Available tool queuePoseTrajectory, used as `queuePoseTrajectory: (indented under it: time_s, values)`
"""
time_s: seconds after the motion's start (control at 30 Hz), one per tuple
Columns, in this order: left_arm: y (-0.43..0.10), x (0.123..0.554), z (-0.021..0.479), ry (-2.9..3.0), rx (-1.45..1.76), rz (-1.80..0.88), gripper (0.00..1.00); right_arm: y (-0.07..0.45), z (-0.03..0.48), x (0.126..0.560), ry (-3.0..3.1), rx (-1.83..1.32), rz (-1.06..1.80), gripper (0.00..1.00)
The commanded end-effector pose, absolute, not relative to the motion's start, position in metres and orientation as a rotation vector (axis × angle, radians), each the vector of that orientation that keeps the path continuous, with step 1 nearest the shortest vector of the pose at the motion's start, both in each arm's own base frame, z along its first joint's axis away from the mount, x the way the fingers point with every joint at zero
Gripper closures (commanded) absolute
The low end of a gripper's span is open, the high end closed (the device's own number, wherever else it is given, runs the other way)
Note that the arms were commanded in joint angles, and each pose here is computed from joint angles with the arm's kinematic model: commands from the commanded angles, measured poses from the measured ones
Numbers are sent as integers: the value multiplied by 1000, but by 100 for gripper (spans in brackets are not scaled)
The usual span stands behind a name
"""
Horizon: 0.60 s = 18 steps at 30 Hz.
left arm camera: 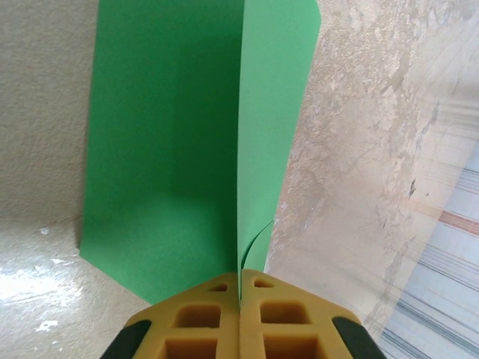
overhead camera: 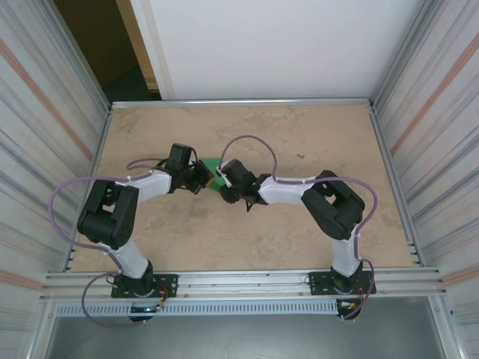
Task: Fold a paper plane with a square sheet of paper (pick it up from the middle)
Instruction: Fourth fold the wing at the center of the table.
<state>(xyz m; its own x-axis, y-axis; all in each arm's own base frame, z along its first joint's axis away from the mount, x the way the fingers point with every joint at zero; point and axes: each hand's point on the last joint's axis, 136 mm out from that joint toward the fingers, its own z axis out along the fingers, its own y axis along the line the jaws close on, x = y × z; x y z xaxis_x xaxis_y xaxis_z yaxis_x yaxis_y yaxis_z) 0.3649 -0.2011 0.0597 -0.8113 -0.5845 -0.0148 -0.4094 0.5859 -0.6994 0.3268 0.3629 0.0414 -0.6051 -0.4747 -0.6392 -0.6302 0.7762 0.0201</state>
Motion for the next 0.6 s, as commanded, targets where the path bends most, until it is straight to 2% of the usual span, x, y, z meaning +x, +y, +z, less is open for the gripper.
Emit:
queuePoseTrajectory:
  time_s: [0.0, 0.27, 0.57]
  values:
    - [-204, 369, 71, 2557, -816, -1053, 96, 368, 39, 332, 2317, -851, 308, 65]
    - [-203, 367, 66, 2577, -812, -1037, 95, 364, 34, 334, 2318, -849, 273, 66]
    - [-204, 368, 70, 2575, -800, -1037, 90, 364, 32, 331, 2321, -869, 282, 81]
